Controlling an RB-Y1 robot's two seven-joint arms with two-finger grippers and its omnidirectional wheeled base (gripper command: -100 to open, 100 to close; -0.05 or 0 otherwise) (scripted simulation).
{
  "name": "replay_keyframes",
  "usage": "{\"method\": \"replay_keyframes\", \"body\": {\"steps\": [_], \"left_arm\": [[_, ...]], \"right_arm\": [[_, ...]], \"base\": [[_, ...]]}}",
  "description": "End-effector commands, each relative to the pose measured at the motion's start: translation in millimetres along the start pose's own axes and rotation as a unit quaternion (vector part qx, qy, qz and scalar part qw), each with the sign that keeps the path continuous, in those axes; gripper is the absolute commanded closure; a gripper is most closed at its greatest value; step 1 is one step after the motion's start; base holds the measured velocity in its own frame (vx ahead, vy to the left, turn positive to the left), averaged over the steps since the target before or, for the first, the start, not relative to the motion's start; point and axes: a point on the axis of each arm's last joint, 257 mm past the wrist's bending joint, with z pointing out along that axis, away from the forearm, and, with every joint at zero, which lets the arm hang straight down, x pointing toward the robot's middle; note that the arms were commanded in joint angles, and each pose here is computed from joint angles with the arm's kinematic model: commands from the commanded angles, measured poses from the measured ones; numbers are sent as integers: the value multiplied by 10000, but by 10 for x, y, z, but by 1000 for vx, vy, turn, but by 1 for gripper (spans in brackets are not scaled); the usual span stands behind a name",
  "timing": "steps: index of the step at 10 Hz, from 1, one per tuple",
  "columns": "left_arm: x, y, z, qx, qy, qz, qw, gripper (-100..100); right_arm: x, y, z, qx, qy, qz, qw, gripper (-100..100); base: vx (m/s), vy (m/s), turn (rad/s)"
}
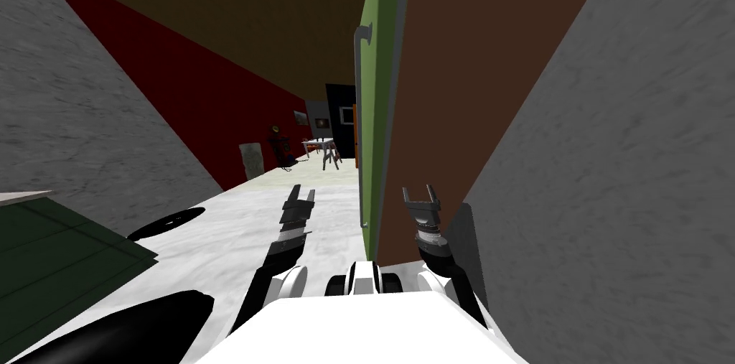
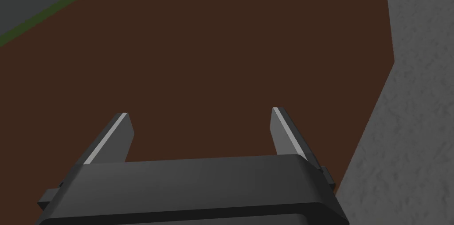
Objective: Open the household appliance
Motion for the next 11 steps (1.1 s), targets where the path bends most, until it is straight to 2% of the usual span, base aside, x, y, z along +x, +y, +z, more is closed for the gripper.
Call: {"method": "replay_keyframes", "body": {"steps": [1, 2, 4, 5, 6, 7, 9, 10, 11], "left_arm": [[0, 0, 0, 0, 0, 0, 10000, 0], [0, 0, 0, 0, 0, 0, 10000, 0], [0, 0, 0, 0, 0, 0, 10000, 0], [0, 0, 0, 0, 0, 0, 10000, 0], [0, 0, 0, 0, 0, 0, 10000, 0], [0, 0, 0, 0, 0, 0, 10000, 0], [0, 0, 0, 0, 0, 0, 10000, 0], [0, 0, 0, 0, 0, 0, 10000, 0], [0, 0, 0, 0, 0, 0, 10000, 0]], "right_arm": [[11, -70, -28, 54, -56, 642, 9979, -100], [17, -134, -56, 100, -118, 1005, 9948, -100], [17, -134, -56, 97, -120, 1207, 9926, -100], [21, -200, -85, 138, -192, 1621, 9865, -100], [21, -200, -85, 136, -194, 1747, 9843, -100], [24, -268, -115, 176, -273, 2115, 9768, -100], [24, -268, -115, 171, -276, 2284, 9730, -100], [26, -338, -145, 208, -361, 2697, 9620, -100], [26, -338, -145, 203, -363, 2812, 9587, -100]], "base": [[23, 4, -41], [28, 7, -86], [16, 5, -17], [19, 4, -76], [19, 6, -57], [26, 8, -84], [15, 7, -12], [17, 8, -77], [18, 11, -47]]}}
